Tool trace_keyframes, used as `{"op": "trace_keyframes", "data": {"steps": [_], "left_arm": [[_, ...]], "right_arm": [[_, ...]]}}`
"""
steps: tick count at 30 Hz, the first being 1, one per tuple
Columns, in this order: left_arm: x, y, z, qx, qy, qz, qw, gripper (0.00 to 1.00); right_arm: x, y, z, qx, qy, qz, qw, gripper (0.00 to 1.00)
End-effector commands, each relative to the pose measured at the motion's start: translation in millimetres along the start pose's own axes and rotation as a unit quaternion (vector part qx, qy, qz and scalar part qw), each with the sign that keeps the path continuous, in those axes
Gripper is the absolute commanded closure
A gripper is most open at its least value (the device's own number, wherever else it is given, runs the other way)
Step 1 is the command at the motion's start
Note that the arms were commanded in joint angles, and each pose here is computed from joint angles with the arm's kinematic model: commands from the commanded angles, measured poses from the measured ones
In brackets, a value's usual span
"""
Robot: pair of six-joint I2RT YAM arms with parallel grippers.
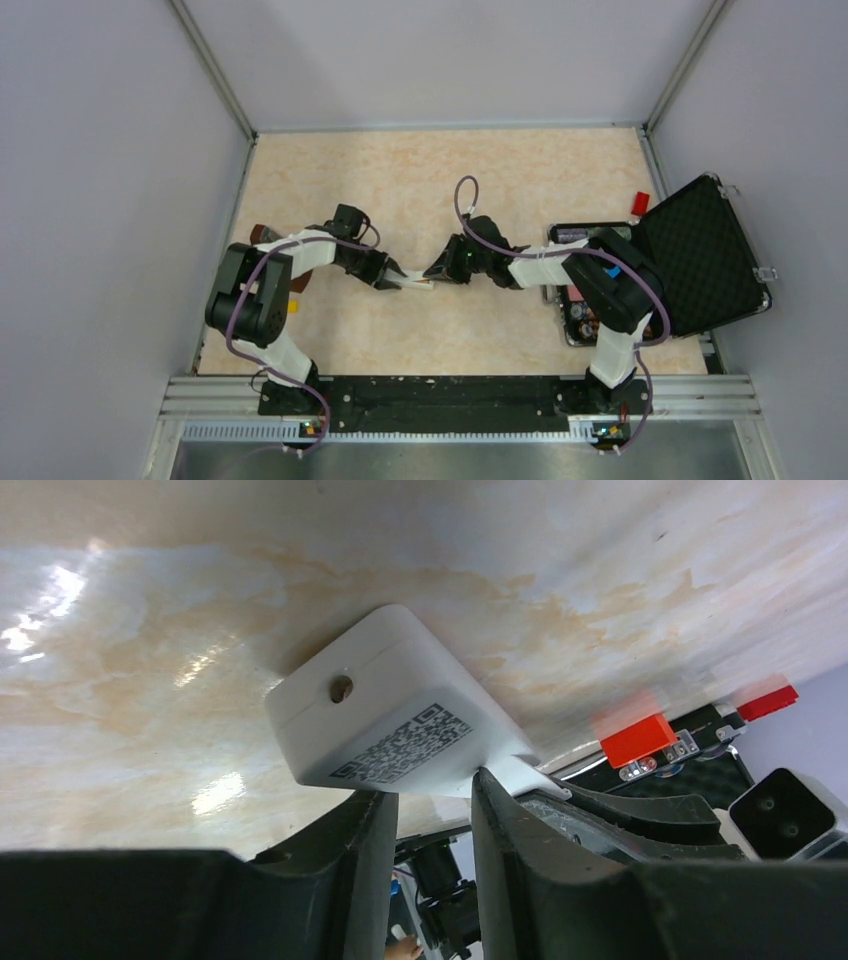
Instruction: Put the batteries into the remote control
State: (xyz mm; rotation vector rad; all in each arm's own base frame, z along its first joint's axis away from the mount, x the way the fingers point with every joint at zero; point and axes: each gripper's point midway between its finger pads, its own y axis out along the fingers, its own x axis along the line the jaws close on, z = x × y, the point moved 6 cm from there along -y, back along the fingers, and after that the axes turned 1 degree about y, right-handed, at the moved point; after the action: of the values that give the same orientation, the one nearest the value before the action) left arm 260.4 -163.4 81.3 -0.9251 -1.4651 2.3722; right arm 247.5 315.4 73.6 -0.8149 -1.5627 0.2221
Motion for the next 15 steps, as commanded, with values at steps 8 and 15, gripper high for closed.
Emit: {"op": "trace_keyframes", "data": {"steps": [8, 15], "left_arm": [[29, 30, -17, -0.061, 0.004, -0.049, 0.997, 0.68], [35, 32, -17, -0.069, 0.011, -0.053, 0.996, 0.68]], "right_arm": [[-14, 8, 14, 0.024, -0.042, 0.091, 0.995, 0.84], [-16, 8, 20, 0.034, -0.015, 0.101, 0.994, 0.83]]}}
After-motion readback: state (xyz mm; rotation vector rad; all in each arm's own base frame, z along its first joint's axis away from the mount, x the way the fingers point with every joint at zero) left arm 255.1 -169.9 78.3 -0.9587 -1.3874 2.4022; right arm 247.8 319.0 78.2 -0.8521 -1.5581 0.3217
